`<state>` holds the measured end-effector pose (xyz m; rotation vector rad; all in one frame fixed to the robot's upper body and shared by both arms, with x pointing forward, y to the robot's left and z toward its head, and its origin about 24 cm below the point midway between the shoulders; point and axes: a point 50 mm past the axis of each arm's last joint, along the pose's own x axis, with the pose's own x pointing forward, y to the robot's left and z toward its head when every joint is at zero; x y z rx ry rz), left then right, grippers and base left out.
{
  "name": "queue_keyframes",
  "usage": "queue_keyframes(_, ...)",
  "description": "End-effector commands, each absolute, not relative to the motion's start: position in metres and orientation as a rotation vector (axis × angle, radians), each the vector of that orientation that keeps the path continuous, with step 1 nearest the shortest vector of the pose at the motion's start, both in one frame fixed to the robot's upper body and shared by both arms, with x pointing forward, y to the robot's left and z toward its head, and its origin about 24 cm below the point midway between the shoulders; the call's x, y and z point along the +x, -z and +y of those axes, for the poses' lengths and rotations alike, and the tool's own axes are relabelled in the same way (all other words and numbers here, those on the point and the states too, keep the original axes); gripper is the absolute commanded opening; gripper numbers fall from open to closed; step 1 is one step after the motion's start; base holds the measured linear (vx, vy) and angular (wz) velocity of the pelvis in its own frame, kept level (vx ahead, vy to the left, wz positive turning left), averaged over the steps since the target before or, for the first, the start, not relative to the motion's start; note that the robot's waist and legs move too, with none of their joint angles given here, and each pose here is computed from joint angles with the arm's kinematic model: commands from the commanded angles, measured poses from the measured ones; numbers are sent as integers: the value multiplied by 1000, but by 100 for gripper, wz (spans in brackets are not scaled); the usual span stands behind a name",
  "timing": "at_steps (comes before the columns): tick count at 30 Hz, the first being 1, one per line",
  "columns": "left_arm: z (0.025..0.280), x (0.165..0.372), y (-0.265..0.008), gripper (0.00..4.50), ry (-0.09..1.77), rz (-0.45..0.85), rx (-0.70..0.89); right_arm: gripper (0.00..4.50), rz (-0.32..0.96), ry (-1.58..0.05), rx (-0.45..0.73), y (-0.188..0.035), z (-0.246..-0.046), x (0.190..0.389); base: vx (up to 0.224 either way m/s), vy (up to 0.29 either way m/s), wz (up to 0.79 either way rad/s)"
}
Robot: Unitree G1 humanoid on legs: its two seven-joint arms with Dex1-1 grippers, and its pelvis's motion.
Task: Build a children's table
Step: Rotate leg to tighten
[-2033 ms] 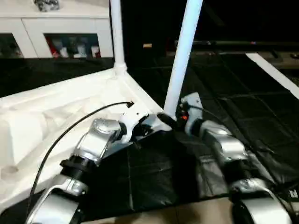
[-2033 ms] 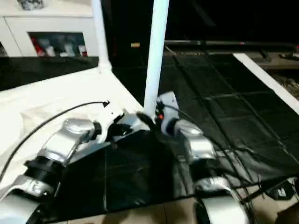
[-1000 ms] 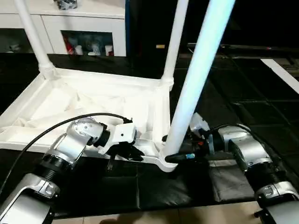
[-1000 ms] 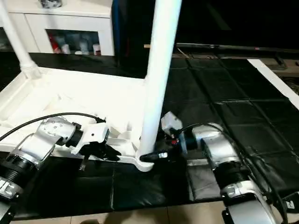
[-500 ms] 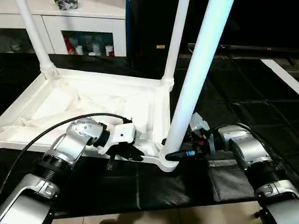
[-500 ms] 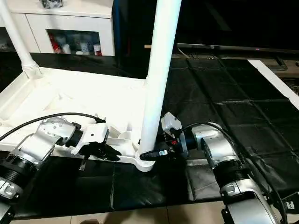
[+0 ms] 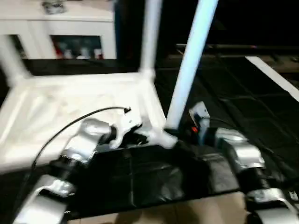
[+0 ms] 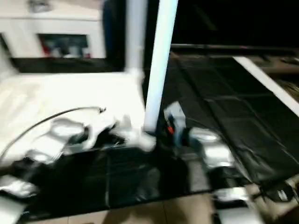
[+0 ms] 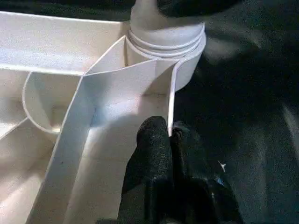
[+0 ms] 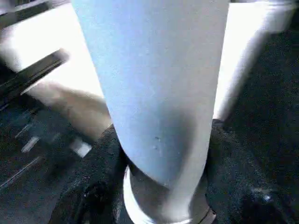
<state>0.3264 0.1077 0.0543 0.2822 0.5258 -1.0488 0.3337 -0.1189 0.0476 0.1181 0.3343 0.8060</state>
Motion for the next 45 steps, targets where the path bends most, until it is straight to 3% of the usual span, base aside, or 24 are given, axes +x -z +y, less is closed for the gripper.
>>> queue_keyframes(1, 69, 337, -74, 0, 984, 424, 181, 202, 414, -870, 229, -40, -54, 329, 0, 0, 0)
queue_keyframes(3, 60, 341, -79, 0, 941, 395, 157, 202, 445, -748, 271, -38, -48, 337, 0, 0, 0)
queue_keyframes(6, 52, 342, -84, 0, 930, 380, 150, 202, 408, -744, 261, -41, -43, 341, 0, 0, 0)
queue_keyframes(8, 53, 342, -84, 0, 928, 380, 156, 271, 403, -751, 254, -41, -44, 340, 0, 0, 0)
queue_keyframes(12, 61, 341, -82, 0, 926, 391, 185, 291, 399, -763, 229, -39, -50, 338, 0, 0, 0)
queue_keyframes(13, 64, 340, -81, 0, 927, 399, 201, 316, 395, -755, 222, -38, -53, 339, 0, 0, 0)
queue_keyframes(17, 78, 337, -75, 0, 974, 401, 285, 327, 372, -751, 198, -36, -75, 340, 0, 0, 0)
queue_keyframes(19, 82, 336, -73, 0, 993, 400, 306, 356, 361, -766, 185, -36, -81, 340, 0, 0, 0)
queue_keyframes(21, 93, 333, -69, 0, 1039, 414, 340, 365, 328, -830, 141, -40, -100, 338, 0, 0, 0)
queue_keyframes(24, 102, 329, -66, 0, 1090, 429, 376, 400, 320, -878, 95, -43, -115, 336, 0, 0, 0)
queue_keyframes(28, 115, 322, -64, 0, 1232, 431, 449, 428, 302, -1064, 22, -51, -134, 325, 0, 0, 0)
queue_keyframes(38, 138, 299, -62, 0, 1566, 516, 578, 428, 351, -1404, -15, -64, -147, 309, 0, 0, 0)
queue_keyframes(45, 141, 294, -61, 0, 1647, 529, 607, 372, 403, -1521, -30, -62, -143, 302, 0, 0, 0)
